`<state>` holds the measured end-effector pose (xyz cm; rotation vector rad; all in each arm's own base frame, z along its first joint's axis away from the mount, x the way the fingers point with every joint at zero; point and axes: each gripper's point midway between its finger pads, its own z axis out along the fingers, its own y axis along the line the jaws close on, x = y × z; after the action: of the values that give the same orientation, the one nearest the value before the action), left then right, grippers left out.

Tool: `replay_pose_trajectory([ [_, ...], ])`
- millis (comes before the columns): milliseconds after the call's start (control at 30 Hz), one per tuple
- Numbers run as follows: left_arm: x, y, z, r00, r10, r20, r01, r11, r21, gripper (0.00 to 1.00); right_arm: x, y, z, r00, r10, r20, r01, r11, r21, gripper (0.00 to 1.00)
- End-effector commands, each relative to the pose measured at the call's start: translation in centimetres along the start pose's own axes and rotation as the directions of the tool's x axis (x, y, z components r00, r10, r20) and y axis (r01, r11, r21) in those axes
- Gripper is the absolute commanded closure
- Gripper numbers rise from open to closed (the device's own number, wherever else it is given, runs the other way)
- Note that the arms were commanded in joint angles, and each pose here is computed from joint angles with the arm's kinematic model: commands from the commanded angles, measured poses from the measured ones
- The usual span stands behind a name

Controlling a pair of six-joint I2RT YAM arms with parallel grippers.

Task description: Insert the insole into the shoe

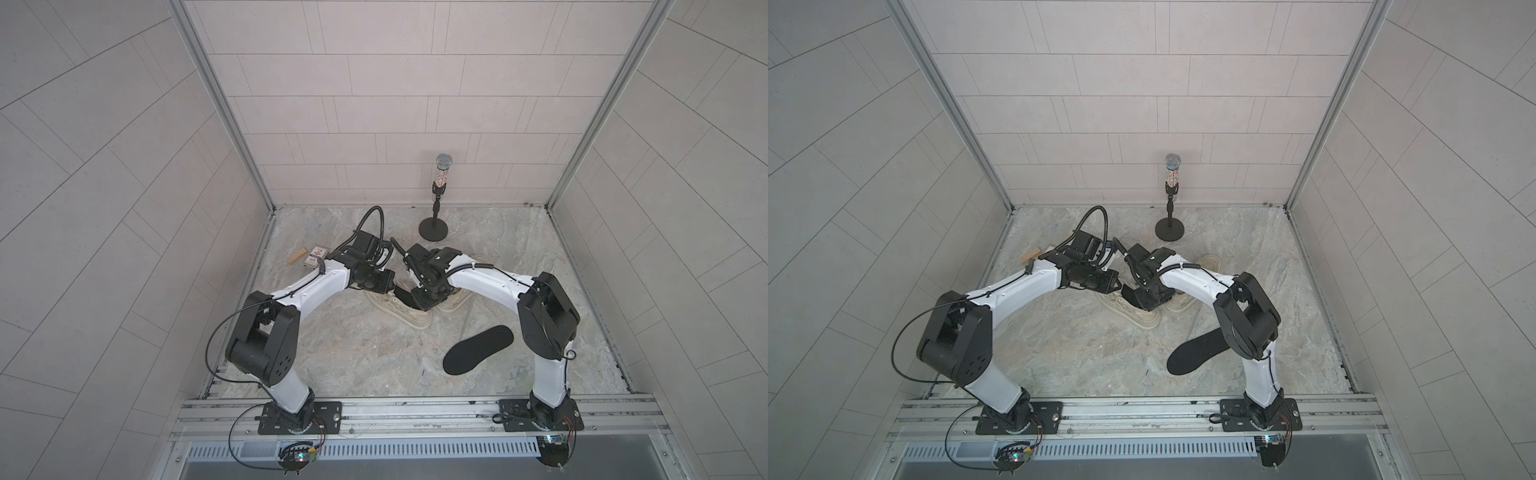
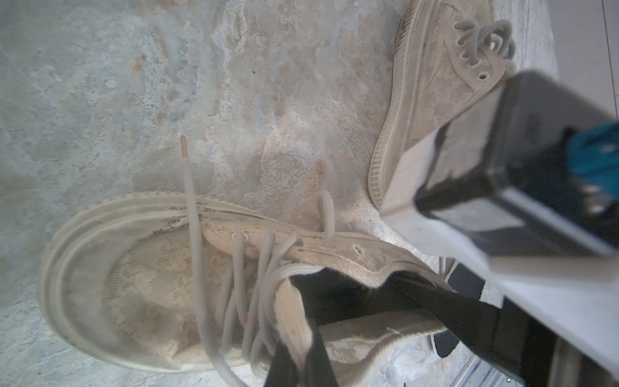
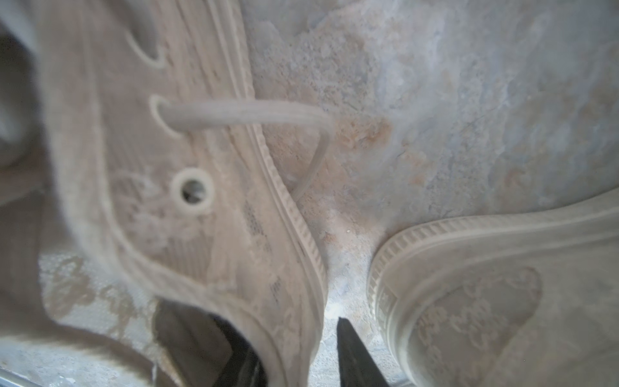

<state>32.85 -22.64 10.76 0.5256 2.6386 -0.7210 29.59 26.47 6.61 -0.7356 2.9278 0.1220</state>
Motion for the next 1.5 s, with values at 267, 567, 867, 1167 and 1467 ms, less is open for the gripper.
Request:
replay_pose_trajectory([
  [267, -2.4, -0.2, -0.4, 0.997, 0.052, 0.056, -0.052, 0.999, -0.01, 1.0, 1.8, 3.9, 0.3, 0.996, 0.018, -0.092, -0.035, 0.981, -0.192, 0.53],
  [567, -1.2, 0.2, -0.1, 0.998, 0.063, 0.026, -0.062, 0.998, -0.024, 1.0, -2.4, 0.1, -4.3, 0.992, -0.013, 0.122, 0.018, 0.999, -0.038, 0.57],
  [867, -1.7, -0.2, 0.0, 0.998, 0.062, 0.031, -0.062, 0.998, -0.012, 1.0, -2.2, 0.5, -3.1, 0.995, -0.032, 0.093, 0.036, 0.998, -0.044, 0.71],
  [1167, -1.5, -0.4, 0.1, 0.998, 0.064, 0.028, -0.063, 0.998, -0.012, 1.0, -0.9, -0.6, -0.9, 0.997, -0.07, 0.02, 0.069, 0.997, 0.02, 0.84],
  [1467, -1.6, -0.5, -0.3, 0.996, 0.079, 0.038, -0.078, 0.997, -0.027, 1.0, 2.4, -1.2, 4.8, 0.987, -0.046, -0.156, 0.058, 0.996, 0.069, 0.95],
])
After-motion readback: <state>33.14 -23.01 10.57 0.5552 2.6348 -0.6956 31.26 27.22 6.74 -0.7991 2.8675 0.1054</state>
